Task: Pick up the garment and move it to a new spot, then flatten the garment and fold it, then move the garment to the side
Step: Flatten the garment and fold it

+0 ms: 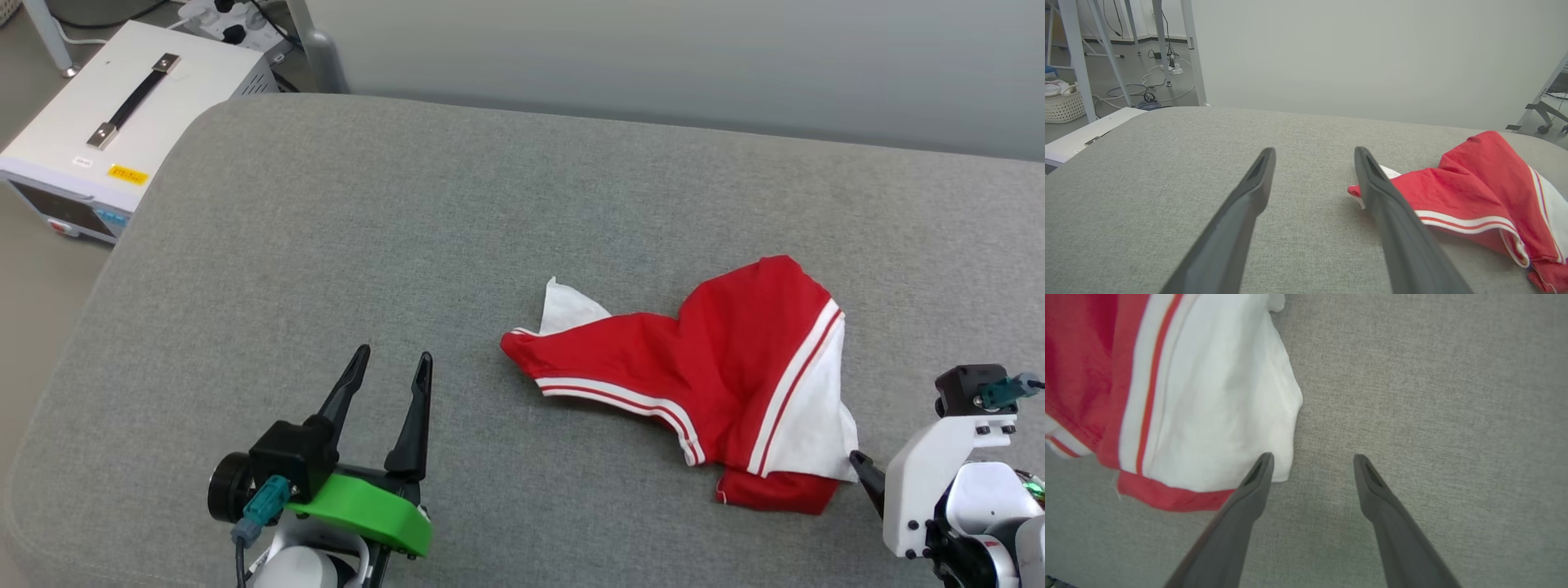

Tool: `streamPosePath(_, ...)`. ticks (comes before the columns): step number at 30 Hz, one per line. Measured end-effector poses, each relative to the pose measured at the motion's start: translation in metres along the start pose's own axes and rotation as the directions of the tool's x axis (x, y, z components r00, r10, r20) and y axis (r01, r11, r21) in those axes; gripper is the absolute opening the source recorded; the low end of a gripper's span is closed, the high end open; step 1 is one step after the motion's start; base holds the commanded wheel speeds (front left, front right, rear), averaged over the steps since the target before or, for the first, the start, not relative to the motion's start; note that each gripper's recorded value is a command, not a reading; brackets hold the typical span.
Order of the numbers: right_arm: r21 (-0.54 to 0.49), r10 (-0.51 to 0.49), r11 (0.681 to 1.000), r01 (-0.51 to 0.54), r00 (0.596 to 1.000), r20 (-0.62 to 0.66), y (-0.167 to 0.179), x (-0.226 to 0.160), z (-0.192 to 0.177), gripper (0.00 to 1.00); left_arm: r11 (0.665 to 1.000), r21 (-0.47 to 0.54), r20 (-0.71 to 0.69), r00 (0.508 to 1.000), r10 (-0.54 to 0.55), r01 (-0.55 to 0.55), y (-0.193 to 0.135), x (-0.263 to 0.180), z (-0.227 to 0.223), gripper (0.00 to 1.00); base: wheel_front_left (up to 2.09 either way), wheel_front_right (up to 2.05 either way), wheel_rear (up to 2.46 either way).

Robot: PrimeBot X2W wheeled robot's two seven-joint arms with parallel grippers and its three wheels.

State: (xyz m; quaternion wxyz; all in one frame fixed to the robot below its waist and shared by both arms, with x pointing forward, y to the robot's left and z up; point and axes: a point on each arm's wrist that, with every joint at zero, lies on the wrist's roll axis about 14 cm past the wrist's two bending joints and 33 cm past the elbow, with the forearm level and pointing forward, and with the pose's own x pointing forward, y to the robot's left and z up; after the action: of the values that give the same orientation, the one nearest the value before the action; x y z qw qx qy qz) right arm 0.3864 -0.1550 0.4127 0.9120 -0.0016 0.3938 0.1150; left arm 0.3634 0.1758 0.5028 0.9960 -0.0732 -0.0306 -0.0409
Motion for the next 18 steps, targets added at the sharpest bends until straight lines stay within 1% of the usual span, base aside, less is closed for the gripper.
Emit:
streamPosePath(4, -0.026, 0.02, 0.999, -0.021, 0.999, -0.039, 0.007, 0.012, -0.002, 1.0, 1.0, 0.002, -0.009, 1.0, 0.02, -0.02, 0.006, 0.001, -0.003, 1.0, 0.0, 0.0, 0.0)
streamPosePath(13, -0.062, 0.044, 0.997, -0.053, 0.988, -0.147, 0.014, 0.036, -0.023, 1.0, 0.998, 0.013, -0.025, 0.998, 0.066, -0.065, 0.021, 0.003, -0.008, 1.0, 0.0, 0.0, 0.0)
streamPosePath(14, -0.068, 0.042, 0.996, -0.053, 0.986, -0.16, 0.013, 0.038, -0.026, 0.7, 0.998, 0.013, -0.027, 0.997, 0.069, -0.069, 0.022, 0.003, -0.008, 1.0, 0.0, 0.0, 0.0)
streamPosePath(15, -0.072, 0.041, 0.996, -0.054, 0.985, -0.167, 0.012, 0.039, -0.027, 0.24, 0.997, 0.012, -0.029, 0.997, 0.072, -0.072, 0.023, 0.003, -0.009, 1.0, 0.0, 0.0, 0.0)
streamPosePath(16, -0.076, 0.04, 0.996, -0.053, 0.985, -0.167, 0.012, 0.04, -0.028, 0.0, 0.997, 0.011, -0.03, 0.997, 0.076, -0.076, 0.023, 0.002, -0.009, 1.0, 0.0, 0.0, 0.0)
streamPosePath(18, -0.076, 0.038, 0.996, -0.05, 0.986, -0.162, 0.011, 0.039, -0.028, 0.0, 0.997, 0.01, -0.029, 0.996, 0.079, -0.079, 0.024, 0.002, -0.009, 1.0, 0.0, 0.0, 0.0)
